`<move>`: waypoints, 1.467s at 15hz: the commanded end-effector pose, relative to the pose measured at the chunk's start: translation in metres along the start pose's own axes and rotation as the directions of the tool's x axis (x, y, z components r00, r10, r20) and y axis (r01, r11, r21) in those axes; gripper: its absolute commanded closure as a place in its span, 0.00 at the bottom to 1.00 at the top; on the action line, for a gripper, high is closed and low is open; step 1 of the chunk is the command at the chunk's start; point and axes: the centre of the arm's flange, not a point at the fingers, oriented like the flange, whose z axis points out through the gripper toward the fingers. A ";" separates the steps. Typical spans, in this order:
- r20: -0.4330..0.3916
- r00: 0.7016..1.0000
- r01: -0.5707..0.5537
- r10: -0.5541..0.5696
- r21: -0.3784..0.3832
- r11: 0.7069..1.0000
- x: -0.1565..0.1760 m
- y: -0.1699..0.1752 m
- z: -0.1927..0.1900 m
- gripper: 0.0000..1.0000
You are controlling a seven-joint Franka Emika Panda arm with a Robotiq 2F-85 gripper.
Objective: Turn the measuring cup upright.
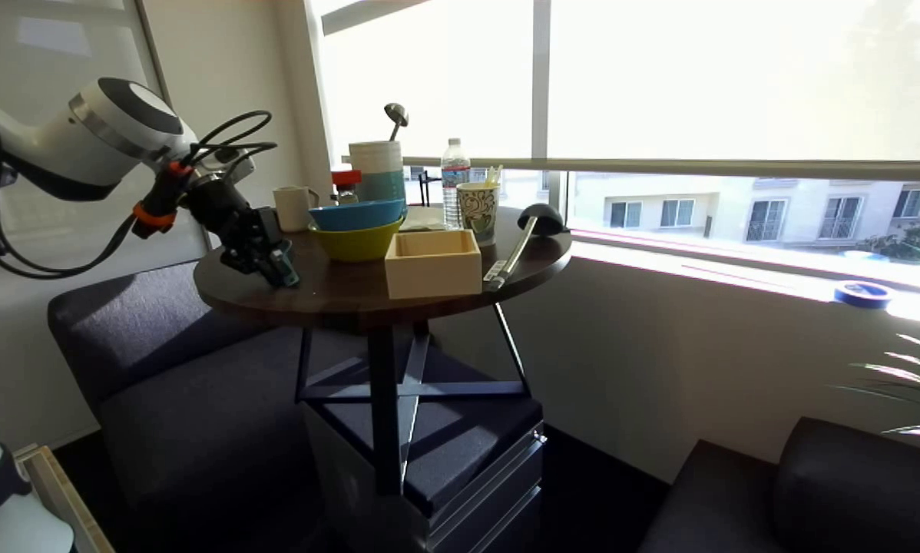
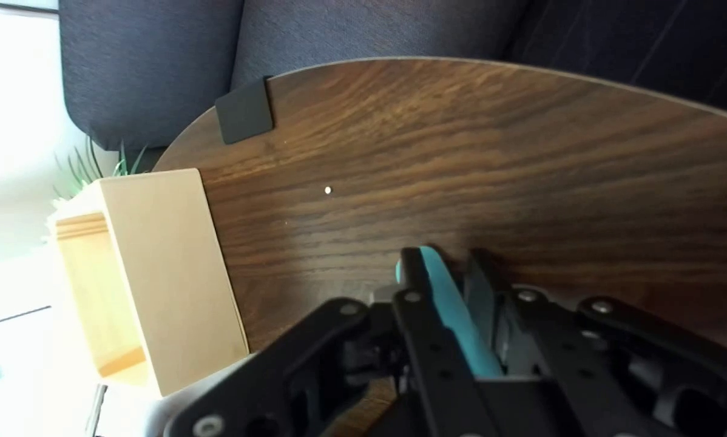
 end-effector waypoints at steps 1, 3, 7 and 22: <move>-0.010 1.000 -0.004 0.004 -0.006 1.000 0.001 0.001 0.002 0.44; -0.006 1.000 -0.013 0.013 0.004 1.000 0.001 0.004 0.001 0.31; 0.016 0.999 -0.043 0.043 0.048 0.998 0.006 0.022 -0.008 0.04; 0.194 0.977 -0.185 0.089 0.561 0.807 0.012 0.110 -0.053 0.00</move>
